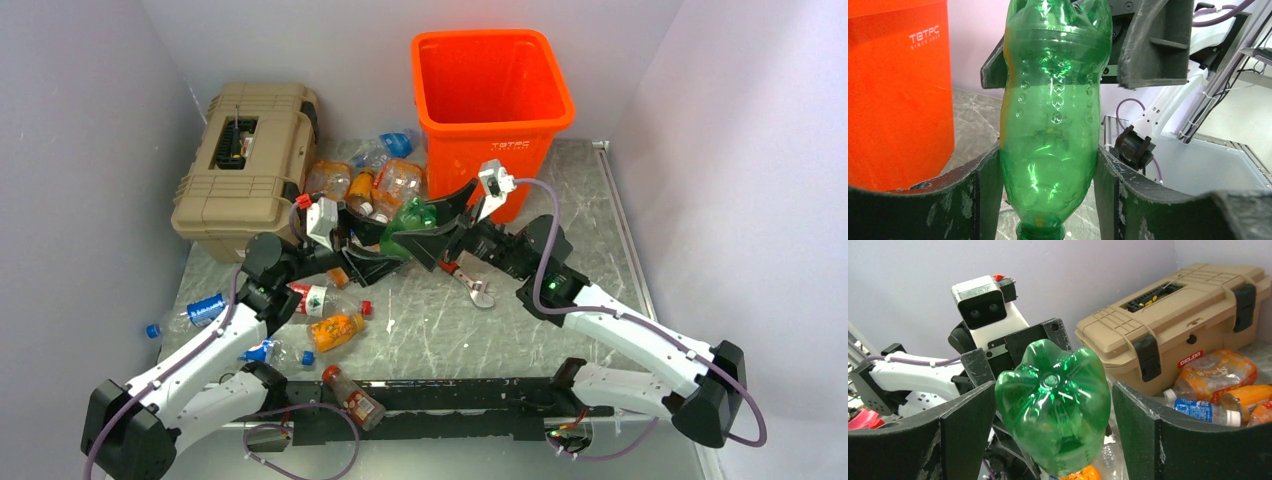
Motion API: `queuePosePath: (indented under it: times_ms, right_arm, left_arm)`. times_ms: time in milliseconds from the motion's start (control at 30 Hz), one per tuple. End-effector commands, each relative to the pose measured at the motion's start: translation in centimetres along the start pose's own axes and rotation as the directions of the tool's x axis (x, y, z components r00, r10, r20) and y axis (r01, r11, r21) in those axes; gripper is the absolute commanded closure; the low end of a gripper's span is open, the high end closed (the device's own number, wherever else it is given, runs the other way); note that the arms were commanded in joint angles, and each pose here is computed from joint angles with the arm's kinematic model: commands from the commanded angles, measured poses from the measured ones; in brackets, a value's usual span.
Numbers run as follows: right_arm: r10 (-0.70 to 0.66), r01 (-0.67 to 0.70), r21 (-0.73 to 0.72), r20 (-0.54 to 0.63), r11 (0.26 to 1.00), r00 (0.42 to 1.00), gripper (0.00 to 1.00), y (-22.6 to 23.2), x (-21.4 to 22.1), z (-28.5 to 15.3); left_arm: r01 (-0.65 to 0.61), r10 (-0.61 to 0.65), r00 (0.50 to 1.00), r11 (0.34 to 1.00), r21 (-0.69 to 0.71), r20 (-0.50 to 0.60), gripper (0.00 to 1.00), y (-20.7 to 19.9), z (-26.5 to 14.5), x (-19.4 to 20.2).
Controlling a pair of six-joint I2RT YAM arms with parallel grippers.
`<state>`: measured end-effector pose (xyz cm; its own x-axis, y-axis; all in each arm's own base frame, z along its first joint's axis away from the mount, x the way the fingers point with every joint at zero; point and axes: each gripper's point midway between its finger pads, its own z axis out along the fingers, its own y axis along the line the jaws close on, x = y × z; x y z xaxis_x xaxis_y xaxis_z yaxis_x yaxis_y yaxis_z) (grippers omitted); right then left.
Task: Put the plastic bottles in the bin
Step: Place the plastic bottle in the trash bin.
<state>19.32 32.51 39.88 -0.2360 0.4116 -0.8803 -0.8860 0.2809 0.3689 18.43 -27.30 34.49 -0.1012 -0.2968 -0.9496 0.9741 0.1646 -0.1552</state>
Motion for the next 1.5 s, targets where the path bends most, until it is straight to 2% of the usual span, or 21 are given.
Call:
queuePosePath:
  times_ms: [0, 100, 233, 267, 367, 433, 467, 567, 667, 767, 900, 1000, 1100, 1267, 1367, 1467]
  right_arm:
    - [0.013, -0.011, -0.064, 0.033, 0.998, 0.999, 0.17, 1.7, -1.8, 0.8]
    - [0.031, -0.029, -0.072, 0.021, 0.997, 0.999, 0.27, 1.8, -1.3, 1.1]
    - [0.036, -0.035, -0.068, 0.014, 0.997, 0.999, 0.47, 1.7, -1.0, 1.2]
    - [0.031, -0.030, -0.064, 0.019, 0.998, 0.999, 0.52, 1.7, -1.2, 1.0]
    - [0.004, -0.003, -0.044, 0.033, 0.999, 0.999, 0.58, 1.7, -2.1, 0.4]
    - [-0.028, 0.029, -0.010, 0.044, 1.000, 0.999, 0.59, 1.5, -2.9, -0.1]
    - [-0.053, 0.052, 0.013, 0.046, 0.999, 0.998, 0.60, 1.4, -3.4, -0.5]
    - [-0.167, 0.160, 0.105, 0.064, 0.982, 0.984, 0.60, 1.0, -6.3, -1.8]
    - [-0.304, 0.282, 0.228, 0.067, 0.932, 0.950, 0.60, 0.4, -10.1, -3.4]
    - [-0.433, 0.367, 0.393, 0.093, 0.843, 0.896, 0.60, -0.7, -15.0, -5.1]
    - [-0.549, 0.374, 0.602, 0.129, 0.705, 0.826, 0.59, -2.8, -19.8, -7.0]
    - [-0.614, 0.365, 0.700, 0.132, 0.614, 0.778, 0.59, -4.0, -22.3, -7.0]
    - [-0.679, 0.372, 0.748, 0.141, 0.550, 0.720, 0.59, -4.2, -24.9, -6.2]
    - [-0.726, 0.357, 0.779, 0.175, 0.515, 0.666, 0.60, -5.4, -29.8, -4.7]
    - [-0.727, 0.337, 0.801, 0.169, 0.495, 0.666, 0.59, -8.3, -31.4, -4.3]
    - [-0.690, 0.309, 0.812, 0.152, 0.495, 0.707, 0.59, -13.5, -31.6, -3.3]
  left_arm:
    - [-0.056, 0.055, 0.998, 0.998, 0.022, 0.022, 0.64, -1.0, 0.4, -1.2]
    - [-0.067, 0.067, 0.998, 0.997, 0.023, 0.011, 0.64, -1.3, 0.5, -0.9]
    - [-0.081, 0.081, 0.997, 0.996, 0.023, -0.006, 0.59, -1.7, 0.6, -0.5]
    - [-0.082, 0.082, 0.997, 0.996, 0.019, -0.010, 0.51, -1.7, 0.6, -0.5]
    - [-0.085, 0.085, 0.996, 0.996, 0.006, -0.020, 0.19, -1.7, 0.5, -0.6]
    - [-0.082, 0.082, 0.996, 0.996, -0.025, -0.020, 0.04, -1.4, 0.4, -0.9]
    - [-0.083, 0.083, 0.996, 0.996, -0.041, -0.017, 0.01, -1.3, 0.3, -1.1]
    - [-0.105, 0.105, 0.994, 0.990, -0.094, -0.010, 0.01, -0.8, -0.2, -1.6]
    - [-0.138, 0.140, 0.990, 0.981, -0.133, 0.002, 0.01, -0.5, -0.6, -2.2]
    - [-0.167, 0.169, 0.986, 0.971, -0.168, -0.002, 0.01, -0.1, -1.0, -2.6]
    - [-0.199, 0.199, 0.980, 0.952, -0.231, -0.024, 0.01, 1.0, -1.4, -2.6]
    - [-0.219, 0.211, 0.976, 0.945, -0.241, -0.059, 0.01, 1.5, -1.5, -2.1]
    - [-0.227, 0.212, 0.974, 0.941, -0.251, -0.084, 0.01, 1.8, -1.5, -1.5]
    - [-0.244, 0.222, 0.968, 0.937, -0.249, -0.115, 0.01, 1.8, -1.4, -1.1]
    - [-0.251, 0.224, 0.965, 0.938, -0.238, -0.138, 0.00, 1.4, -1.2, -0.7]
    - [-0.266, 0.235, 0.960, 0.933, -0.243, -0.151, 0.01, 1.2, -1.2, -0.7]
